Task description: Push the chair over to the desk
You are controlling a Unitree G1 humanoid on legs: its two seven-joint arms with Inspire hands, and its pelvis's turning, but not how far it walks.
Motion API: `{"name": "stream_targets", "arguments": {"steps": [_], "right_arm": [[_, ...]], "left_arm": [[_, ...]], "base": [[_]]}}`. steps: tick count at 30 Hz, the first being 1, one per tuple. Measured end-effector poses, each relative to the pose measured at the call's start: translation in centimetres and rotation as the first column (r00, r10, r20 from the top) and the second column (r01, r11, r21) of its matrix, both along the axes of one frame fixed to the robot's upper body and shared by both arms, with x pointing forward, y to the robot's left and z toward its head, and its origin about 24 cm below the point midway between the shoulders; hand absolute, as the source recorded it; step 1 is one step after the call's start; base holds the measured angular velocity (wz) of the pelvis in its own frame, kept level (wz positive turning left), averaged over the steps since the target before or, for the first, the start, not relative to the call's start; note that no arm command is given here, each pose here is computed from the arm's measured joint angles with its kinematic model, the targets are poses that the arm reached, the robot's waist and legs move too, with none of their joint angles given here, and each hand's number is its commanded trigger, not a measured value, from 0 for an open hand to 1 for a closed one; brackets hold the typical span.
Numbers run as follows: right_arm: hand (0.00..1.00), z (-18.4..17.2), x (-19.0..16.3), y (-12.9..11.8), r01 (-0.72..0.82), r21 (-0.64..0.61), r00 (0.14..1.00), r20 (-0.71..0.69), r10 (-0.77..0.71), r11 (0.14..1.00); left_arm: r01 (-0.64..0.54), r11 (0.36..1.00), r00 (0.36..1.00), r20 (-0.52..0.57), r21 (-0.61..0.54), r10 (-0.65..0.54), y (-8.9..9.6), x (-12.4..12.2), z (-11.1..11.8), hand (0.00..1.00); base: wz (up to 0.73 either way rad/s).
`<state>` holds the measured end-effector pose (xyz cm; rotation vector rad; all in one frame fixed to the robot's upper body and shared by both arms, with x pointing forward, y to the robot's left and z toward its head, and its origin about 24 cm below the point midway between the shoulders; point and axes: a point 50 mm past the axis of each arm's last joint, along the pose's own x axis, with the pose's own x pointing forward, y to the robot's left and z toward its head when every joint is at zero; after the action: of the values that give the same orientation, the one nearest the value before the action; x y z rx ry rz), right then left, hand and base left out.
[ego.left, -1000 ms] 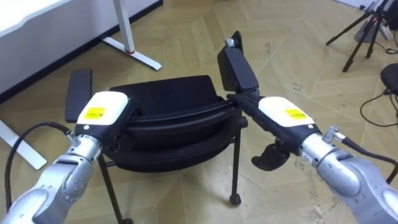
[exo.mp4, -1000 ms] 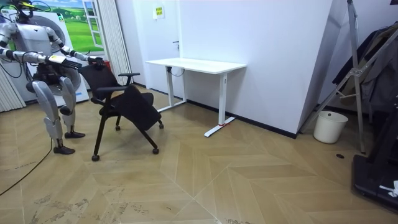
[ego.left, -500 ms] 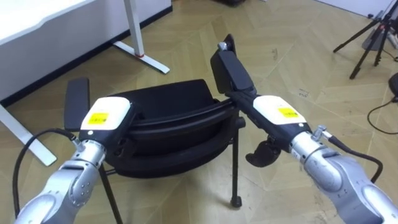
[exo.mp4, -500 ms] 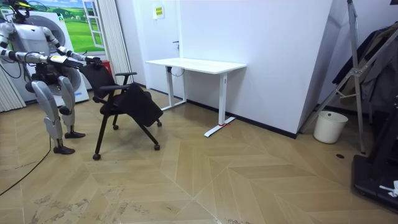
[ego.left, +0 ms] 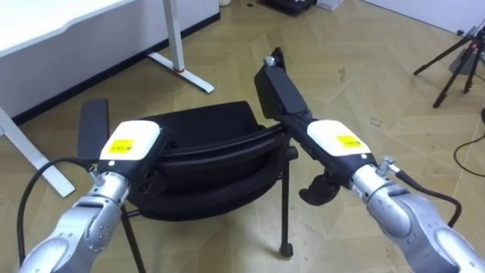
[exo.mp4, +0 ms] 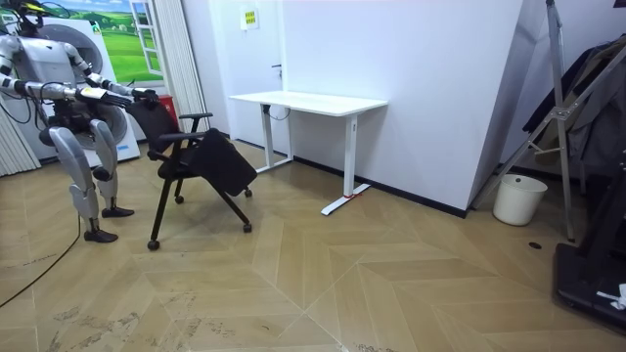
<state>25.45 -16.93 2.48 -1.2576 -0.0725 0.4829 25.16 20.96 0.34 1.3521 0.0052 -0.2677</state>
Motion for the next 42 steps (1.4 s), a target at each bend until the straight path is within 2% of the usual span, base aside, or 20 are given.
{"name": "stream_targets", "arguments": {"steps": [7,12,17,20,42], "right_arm": [[0.0,1.2,1.1,1.2,-0.006,-0.002,0.993,0.122,0.006,1.0],[0.0,1.7,1.5,2.0,-0.022,-0.1,0.975,0.218,0.043,0.995],[0.0,3.3,2.6,2.3,-0.019,-0.129,0.941,0.332,0.062,0.991],[0.0,3.4,2.7,2.2,-0.027,-0.165,0.936,0.343,0.083,0.986],[0.0,4.5,3.1,1.5,-0.048,-0.182,0.925,0.364,0.113,0.982]], "left_arm": [[0.023,1.0,1.0,0.001,-0.001,-0.023,-0.6,-0.1,0.0,1.0],[0.052,0.999,0.998,0.016,-0.003,-0.052,-1.6,0.0,0.2,1.0],[0.058,0.998,0.998,0.016,0.004,-0.058,-1.7,0.0,0.1,1.0],[0.062,0.998,0.998,0.019,0.019,-0.062,-1.6,0.1,0.2,1.0],[0.085,0.995,0.996,0.037,0.045,-0.087,-1.5,0.4,0.8,1.0]], "base": [[0.03],[0.11],[0.0],[0.01],[0.01]]}}
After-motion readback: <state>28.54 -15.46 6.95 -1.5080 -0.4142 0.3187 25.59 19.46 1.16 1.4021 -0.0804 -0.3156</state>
